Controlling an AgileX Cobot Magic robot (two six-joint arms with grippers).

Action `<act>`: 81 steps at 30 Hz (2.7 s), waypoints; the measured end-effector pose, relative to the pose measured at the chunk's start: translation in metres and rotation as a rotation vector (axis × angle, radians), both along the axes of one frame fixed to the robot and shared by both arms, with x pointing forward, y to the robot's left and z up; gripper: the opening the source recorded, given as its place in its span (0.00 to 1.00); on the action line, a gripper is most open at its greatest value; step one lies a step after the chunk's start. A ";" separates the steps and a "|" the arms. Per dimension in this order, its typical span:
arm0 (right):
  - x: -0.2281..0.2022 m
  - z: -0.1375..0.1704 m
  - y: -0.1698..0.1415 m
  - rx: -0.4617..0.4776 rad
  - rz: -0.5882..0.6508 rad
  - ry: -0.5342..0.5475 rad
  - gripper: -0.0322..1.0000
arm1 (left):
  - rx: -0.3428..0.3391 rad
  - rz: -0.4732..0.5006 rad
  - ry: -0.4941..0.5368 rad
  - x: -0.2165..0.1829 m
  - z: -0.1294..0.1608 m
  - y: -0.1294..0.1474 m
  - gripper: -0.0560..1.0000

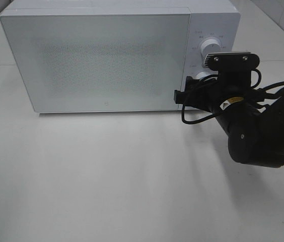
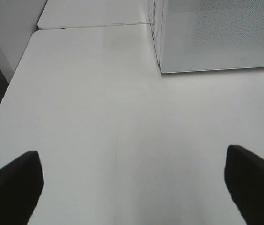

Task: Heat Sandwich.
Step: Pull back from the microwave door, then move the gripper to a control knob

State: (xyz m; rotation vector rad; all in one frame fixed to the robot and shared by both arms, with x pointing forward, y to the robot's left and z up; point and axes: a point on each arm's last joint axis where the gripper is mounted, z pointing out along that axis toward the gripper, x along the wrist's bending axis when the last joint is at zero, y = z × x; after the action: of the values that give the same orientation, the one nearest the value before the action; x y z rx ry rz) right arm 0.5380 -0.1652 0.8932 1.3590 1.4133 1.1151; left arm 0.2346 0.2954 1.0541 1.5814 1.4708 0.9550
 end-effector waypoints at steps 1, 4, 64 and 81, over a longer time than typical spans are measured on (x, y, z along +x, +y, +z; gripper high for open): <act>0.001 -0.002 0.001 -0.002 0.001 0.006 0.77 | 0.000 0.000 0.000 0.000 0.000 0.000 0.99; 0.006 -0.005 0.002 0.002 -0.003 0.013 0.77 | 0.000 0.000 0.000 0.000 0.000 0.000 0.99; 0.013 -0.007 -0.001 0.845 -0.223 0.020 0.45 | 0.000 0.000 0.000 0.000 0.000 0.000 0.99; 0.013 -0.007 -0.003 1.317 -0.348 0.018 0.45 | 0.000 0.000 0.000 0.000 0.000 0.000 0.99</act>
State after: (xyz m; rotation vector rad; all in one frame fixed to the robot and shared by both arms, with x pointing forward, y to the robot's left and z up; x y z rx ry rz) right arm 0.5513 -0.1678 0.8862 2.3441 0.2527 1.8610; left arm 0.2346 0.2954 1.0541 1.5814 1.4708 0.9550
